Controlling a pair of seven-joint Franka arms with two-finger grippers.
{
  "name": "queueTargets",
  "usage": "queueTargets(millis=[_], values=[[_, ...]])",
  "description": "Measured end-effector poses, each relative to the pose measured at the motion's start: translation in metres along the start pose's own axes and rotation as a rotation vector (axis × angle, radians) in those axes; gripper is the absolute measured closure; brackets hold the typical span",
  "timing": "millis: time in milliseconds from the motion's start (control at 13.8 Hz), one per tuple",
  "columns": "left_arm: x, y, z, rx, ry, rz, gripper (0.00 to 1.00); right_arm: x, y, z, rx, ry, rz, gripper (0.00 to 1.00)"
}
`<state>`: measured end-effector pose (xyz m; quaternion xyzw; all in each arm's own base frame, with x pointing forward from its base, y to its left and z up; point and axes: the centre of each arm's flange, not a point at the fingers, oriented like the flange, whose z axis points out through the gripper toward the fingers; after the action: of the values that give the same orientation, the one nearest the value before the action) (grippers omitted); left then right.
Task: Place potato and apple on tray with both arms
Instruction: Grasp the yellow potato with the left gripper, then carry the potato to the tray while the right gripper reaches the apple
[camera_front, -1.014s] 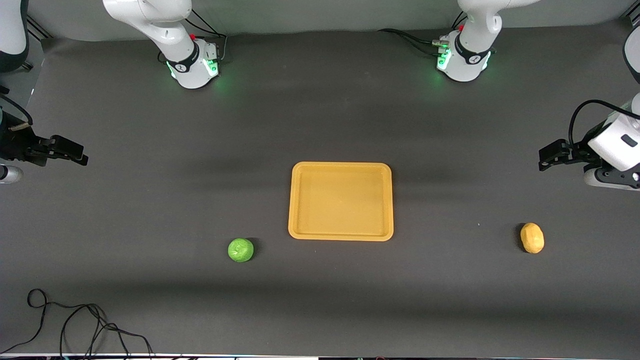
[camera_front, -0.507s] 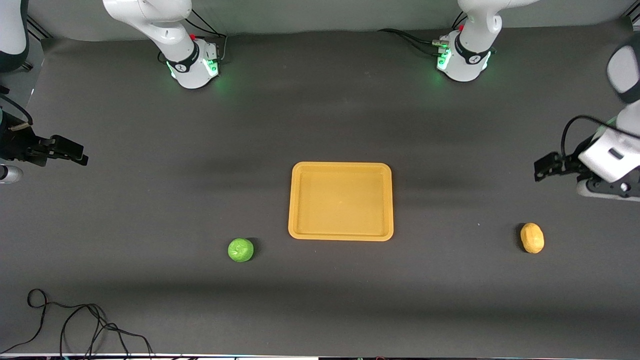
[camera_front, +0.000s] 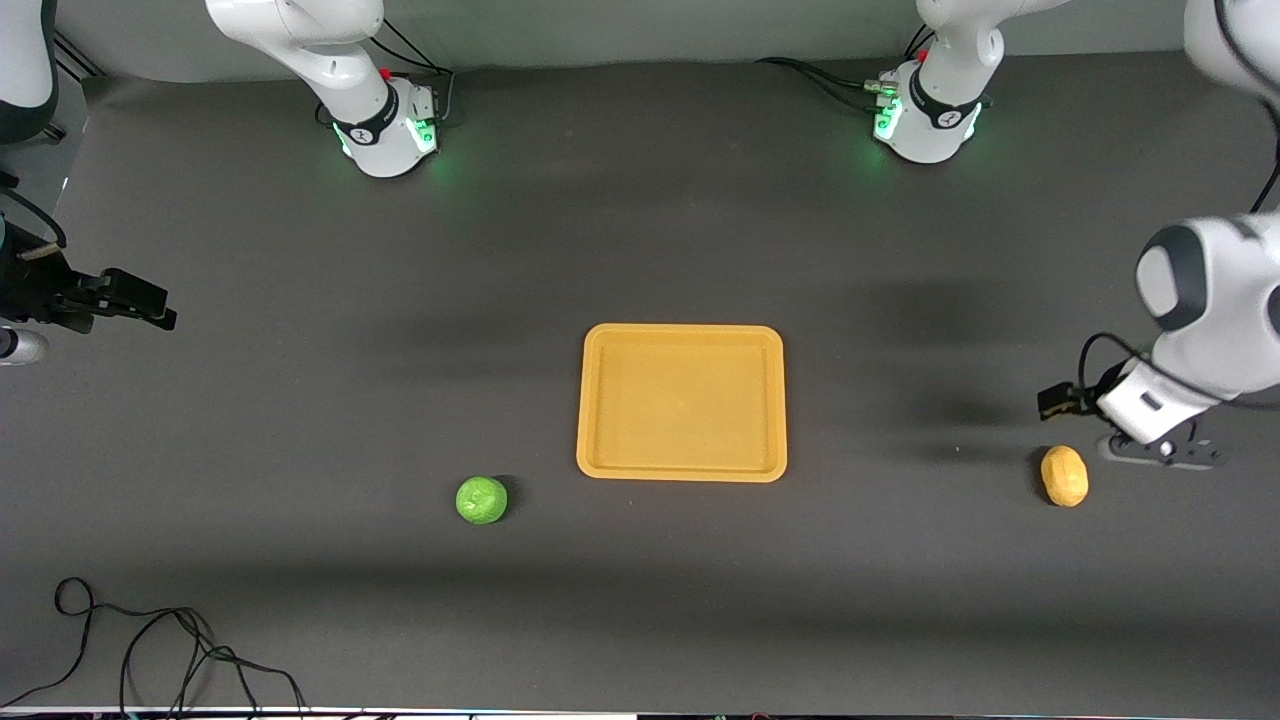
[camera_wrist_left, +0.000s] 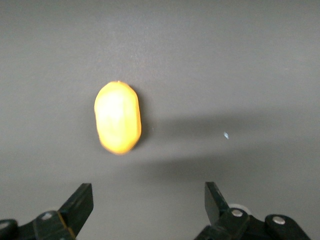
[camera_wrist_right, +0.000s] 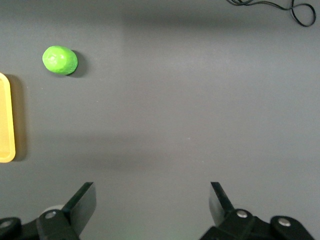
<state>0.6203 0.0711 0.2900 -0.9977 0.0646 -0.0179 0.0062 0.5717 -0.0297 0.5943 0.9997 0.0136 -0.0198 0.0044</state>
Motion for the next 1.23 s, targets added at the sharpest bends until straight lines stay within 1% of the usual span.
queueTargets(millis=[145, 290, 507, 652, 797, 870, 942, 1087, 1159, 1232], values=[[0.005, -0.003, 0.047, -0.005, 0.031, 0.033, 0.00, 0.000, 0.000, -0.001, 0.000, 0.001, -0.010, 0.00], [0.003, -0.012, 0.079, 0.008, 0.019, 0.077, 0.00, 0.000, -0.001, -0.001, 0.000, 0.002, -0.022, 0.00], [0.008, -0.034, 0.091, 0.055, 0.014, 0.113, 0.00, 0.000, -0.002, 0.000, 0.000, 0.000, -0.029, 0.00], [0.013, -0.037, 0.100, 0.060, 0.031, 0.121, 0.00, 0.002, -0.013, 0.002, 0.001, -0.004, -0.049, 0.00], [0.014, -0.036, 0.114, 0.058, 0.054, 0.123, 0.01, 0.006, -0.037, 0.008, 0.002, -0.012, -0.080, 0.00], [0.014, -0.036, 0.120, 0.057, 0.061, 0.124, 0.06, 0.008, -0.055, 0.010, 0.002, -0.011, -0.088, 0.00], [0.015, -0.036, 0.120, 0.057, 0.067, 0.124, 0.19, 0.011, -0.077, 0.011, 0.001, -0.007, -0.090, 0.00], [0.020, -0.038, 0.115, 0.062, 0.079, 0.123, 0.43, 0.022, -0.123, 0.008, 0.000, 0.018, -0.078, 0.00], [0.022, -0.040, 0.112, 0.065, 0.086, 0.120, 0.52, 0.031, -0.143, 0.006, 0.002, 0.032, -0.076, 0.00], [0.024, -0.041, 0.110, 0.067, 0.091, 0.118, 0.55, 0.042, -0.162, 0.006, 0.007, 0.044, -0.076, 0.00]])
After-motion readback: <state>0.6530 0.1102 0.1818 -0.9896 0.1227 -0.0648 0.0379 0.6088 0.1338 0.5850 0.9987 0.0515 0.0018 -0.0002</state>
